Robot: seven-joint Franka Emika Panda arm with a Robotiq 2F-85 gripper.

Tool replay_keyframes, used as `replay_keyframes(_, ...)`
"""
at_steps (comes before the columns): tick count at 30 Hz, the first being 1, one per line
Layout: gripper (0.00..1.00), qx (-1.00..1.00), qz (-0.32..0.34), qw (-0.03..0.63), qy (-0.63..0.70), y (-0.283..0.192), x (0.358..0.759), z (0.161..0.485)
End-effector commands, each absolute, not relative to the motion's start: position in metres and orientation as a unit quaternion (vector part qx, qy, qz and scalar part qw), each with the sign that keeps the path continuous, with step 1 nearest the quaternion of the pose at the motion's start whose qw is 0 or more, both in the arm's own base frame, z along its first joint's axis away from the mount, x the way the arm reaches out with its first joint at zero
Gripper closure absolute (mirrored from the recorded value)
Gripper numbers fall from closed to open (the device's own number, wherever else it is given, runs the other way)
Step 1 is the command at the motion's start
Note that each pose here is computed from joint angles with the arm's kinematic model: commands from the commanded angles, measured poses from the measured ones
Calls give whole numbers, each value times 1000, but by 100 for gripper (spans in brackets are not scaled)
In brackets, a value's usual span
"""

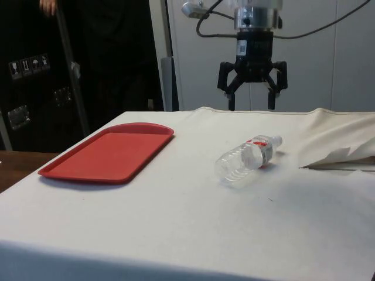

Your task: Place the bottle upright on the tray.

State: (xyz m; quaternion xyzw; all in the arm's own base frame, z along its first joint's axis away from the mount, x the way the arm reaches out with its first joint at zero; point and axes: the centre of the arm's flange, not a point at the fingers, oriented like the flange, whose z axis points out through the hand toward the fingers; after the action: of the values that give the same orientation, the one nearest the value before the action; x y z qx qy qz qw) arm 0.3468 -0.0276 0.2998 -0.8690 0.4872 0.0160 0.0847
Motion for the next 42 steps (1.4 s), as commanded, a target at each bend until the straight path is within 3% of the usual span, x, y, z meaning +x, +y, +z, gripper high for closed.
replay_keyframes(1,0,-865,13,96,492,-27,346,299)
replay_keyframes(42,0,-806,36,151,571,-31,342,288)
